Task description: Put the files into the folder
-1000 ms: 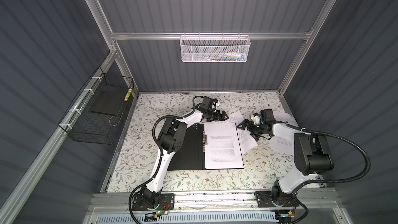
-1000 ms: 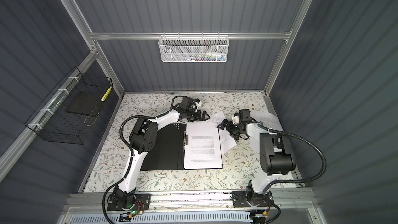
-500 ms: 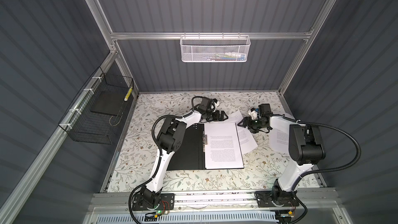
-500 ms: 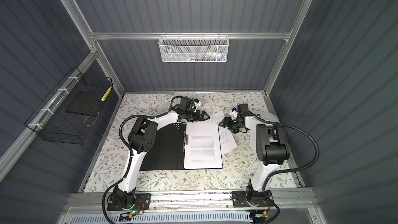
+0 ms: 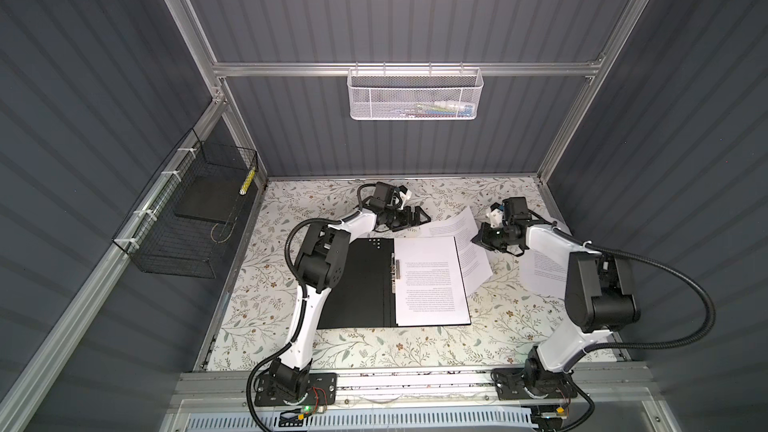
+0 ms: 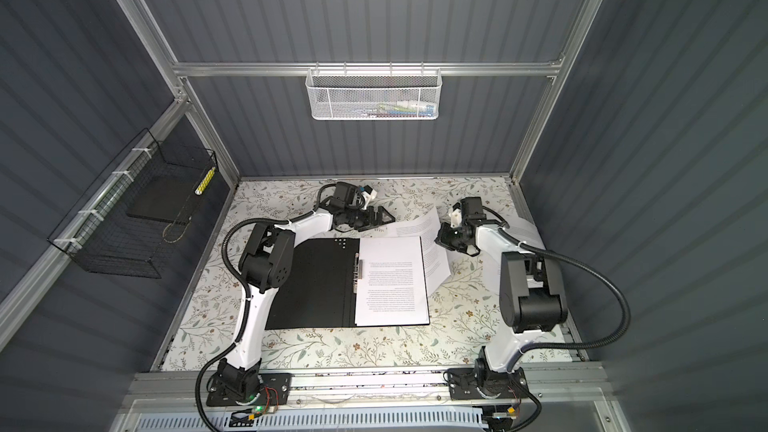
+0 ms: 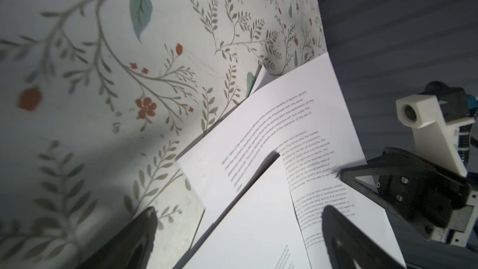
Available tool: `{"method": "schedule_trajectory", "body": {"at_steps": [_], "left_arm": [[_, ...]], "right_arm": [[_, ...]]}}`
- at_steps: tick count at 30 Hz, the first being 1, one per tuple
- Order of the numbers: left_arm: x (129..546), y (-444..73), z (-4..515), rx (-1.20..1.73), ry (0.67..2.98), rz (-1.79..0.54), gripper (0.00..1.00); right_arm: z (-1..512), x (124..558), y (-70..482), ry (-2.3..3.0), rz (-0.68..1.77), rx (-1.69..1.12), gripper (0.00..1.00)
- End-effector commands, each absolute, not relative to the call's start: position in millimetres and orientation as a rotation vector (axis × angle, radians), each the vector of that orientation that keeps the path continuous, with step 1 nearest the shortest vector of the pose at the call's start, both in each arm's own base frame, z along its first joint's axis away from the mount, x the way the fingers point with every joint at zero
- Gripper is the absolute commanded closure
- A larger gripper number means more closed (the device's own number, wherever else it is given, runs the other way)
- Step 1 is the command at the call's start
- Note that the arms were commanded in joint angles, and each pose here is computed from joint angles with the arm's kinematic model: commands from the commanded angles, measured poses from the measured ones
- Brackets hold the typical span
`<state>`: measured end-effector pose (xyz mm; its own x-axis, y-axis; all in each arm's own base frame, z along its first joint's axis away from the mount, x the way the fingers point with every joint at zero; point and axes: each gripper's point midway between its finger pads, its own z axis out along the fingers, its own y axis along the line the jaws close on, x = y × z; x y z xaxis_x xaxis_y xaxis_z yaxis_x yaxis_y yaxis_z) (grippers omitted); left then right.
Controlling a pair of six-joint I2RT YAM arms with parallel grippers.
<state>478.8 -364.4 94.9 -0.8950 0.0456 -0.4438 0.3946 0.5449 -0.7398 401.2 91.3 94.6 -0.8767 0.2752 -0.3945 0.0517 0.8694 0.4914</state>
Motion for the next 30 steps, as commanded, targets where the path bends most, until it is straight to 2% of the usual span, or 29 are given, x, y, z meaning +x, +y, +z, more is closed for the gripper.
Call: {"method": "schedule_trajectory", "body": {"at_steps": [1, 5, 13, 14, 21, 26, 30], "left_arm": [[469.3, -373.7, 224.5, 0.499, 2.118, -1.424, 0.00], [450.3, -363.4, 269.8, 0.499, 2.010, -1.438, 0.00], [405.8, -331.4, 298.2, 0.471, 1.951, -1.356, 0.00], [398.6, -326.2, 283.3, 0.459, 1.988, -1.342, 0.00], [360.1, -290.8, 263.5, 0.435, 2.049, -1.190, 0.00], [340.9, -270.8, 244.5, 0.394, 2.094, -1.112, 0.00], [325.3, -259.8, 236.2, 0.382, 2.108, -1.090, 0.00]], "right_arm": [[127.8, 400.9, 73.7, 2.500, 0.507, 0.284, 1.00], [159.0, 396.3, 55.5, 2.421, 0.386, 0.320, 1.00], [201.5, 377.6, 61.9, 2.371, 0.356, 0.255, 1.00], [207.4, 375.9, 65.7, 2.361, 0.365, 0.239, 1.00], [237.2, 370.1, 94.5, 2.329, 0.427, 0.144, 1.00], [243.6, 370.4, 109.4, 2.343, 0.362, 0.127, 1.00], [253.8, 370.4, 139.0, 2.322, 0.487, 0.073, 1.00]]}}
